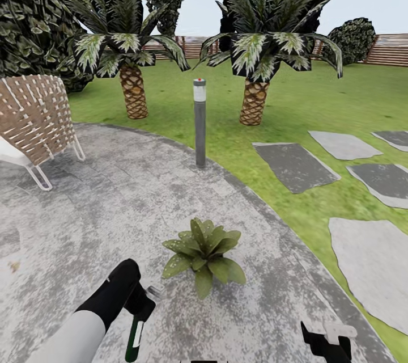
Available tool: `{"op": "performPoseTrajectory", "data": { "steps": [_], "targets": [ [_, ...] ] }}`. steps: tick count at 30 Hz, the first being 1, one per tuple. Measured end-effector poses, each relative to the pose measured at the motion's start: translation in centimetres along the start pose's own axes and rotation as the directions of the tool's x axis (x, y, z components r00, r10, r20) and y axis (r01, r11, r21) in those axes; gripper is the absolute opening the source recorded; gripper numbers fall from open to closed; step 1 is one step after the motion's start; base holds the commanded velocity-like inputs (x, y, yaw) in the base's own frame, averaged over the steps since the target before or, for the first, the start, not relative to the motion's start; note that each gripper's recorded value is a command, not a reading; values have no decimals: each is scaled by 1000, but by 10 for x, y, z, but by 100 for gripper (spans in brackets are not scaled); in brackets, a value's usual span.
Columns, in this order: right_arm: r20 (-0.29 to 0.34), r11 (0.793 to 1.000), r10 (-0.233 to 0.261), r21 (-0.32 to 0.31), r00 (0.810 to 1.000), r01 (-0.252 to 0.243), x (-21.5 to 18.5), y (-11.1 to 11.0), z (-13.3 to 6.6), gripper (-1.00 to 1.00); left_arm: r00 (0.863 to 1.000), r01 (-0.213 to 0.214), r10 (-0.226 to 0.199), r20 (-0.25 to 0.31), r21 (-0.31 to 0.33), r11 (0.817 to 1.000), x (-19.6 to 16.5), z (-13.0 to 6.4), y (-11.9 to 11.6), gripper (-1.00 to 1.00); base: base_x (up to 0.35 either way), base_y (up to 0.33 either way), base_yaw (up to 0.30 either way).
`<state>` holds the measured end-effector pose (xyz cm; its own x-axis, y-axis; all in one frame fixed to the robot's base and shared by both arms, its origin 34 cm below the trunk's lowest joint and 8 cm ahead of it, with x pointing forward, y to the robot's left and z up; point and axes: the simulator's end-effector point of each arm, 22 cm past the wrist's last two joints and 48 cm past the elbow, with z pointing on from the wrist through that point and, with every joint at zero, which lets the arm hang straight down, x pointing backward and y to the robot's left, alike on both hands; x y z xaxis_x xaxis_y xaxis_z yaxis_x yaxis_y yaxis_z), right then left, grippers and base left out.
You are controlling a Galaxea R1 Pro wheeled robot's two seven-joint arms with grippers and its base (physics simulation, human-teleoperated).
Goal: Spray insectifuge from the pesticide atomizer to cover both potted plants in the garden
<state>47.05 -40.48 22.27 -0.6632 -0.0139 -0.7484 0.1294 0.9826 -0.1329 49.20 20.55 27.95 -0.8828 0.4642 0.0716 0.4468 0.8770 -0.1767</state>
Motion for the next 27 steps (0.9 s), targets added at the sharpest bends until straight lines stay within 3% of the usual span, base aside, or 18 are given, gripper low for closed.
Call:
{"op": "performPoseTrajectory", "data": {
  "steps": [7, 20, 27],
  "targets": [
    [-2, 1000, 1, -1, 1000, -1, 1, 1, 0, 100, 1000, -5, 5, -2, -5, 1000, 1, 1, 0, -100, 114, -236, 57],
    [-2, 1000, 1, -1, 1000, -1, 1, 1, 0, 100, 1000, -3, 3, -3, -6, 1000, 1, 1, 1, -100, -4, -311, 261],
    [-1, 1000, 0, -1, 1000, 0, 1, 0, 0, 100, 1000, -9, 9, -5, -11, 1000, 1, 1, 1, -100, -110, -300, 29]
  ]
}}
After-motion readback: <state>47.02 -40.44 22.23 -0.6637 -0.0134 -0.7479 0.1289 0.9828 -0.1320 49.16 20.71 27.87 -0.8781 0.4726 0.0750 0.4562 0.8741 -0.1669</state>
